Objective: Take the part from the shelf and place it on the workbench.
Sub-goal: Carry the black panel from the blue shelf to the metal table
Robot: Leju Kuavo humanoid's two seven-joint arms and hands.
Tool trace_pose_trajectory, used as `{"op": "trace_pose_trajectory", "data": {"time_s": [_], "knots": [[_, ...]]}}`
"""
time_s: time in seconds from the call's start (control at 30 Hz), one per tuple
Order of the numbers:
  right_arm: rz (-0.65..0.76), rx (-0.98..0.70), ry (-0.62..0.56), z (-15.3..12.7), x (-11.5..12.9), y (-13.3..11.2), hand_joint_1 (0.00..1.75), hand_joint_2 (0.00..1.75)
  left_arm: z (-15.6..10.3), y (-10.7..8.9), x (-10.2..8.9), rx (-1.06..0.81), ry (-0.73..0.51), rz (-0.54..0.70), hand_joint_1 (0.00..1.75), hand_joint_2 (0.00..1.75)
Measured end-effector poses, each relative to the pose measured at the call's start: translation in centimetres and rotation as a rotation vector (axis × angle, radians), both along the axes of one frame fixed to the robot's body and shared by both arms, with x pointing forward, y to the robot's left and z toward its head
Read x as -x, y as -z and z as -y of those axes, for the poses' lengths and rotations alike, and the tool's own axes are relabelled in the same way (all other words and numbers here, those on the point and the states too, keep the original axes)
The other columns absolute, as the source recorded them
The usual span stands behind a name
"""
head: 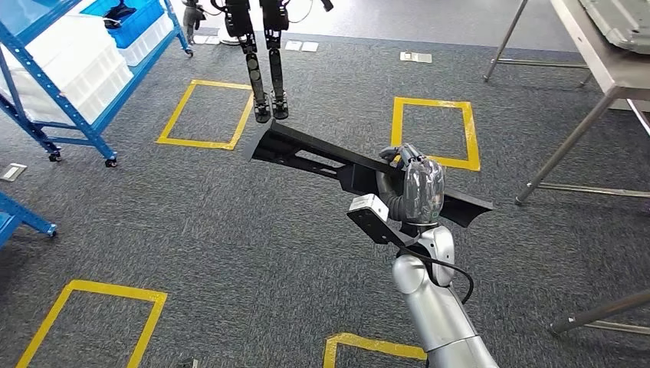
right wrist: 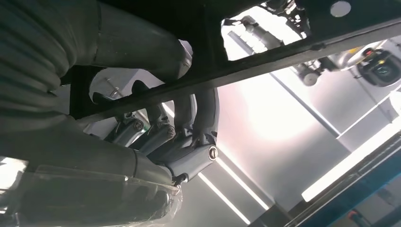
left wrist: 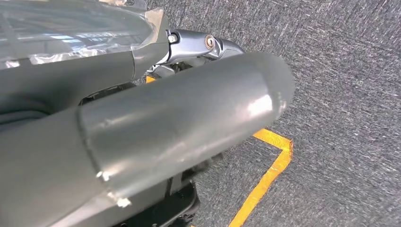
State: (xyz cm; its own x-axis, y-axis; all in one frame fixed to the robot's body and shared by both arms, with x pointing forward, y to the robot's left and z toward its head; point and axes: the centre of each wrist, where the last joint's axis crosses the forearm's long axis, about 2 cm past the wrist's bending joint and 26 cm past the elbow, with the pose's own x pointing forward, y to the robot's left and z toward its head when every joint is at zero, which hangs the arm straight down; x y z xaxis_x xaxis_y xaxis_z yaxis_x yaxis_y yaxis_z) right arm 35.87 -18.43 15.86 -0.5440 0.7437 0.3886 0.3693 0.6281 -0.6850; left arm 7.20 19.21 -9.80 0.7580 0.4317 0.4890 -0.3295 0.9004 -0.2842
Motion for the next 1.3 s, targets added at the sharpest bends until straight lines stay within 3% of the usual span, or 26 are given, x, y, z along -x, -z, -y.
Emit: {"op": "trace_pose_trajectory", "data": {"time_s": [0.9,1.3], "knots": [[0.012,0.000,0.038,0.5,0.8,0.0,1.75,1.75,0.0,-0.1,-0.7,0.003,0.019,0.009,0.00,0.00],[0.015,-0.004,0.027,-0.2,0.6,-0.5,1.75,1.75,-0.2,0.0,-0.1,-0.002,0.004,-0.001,0.00,0.00]]}}
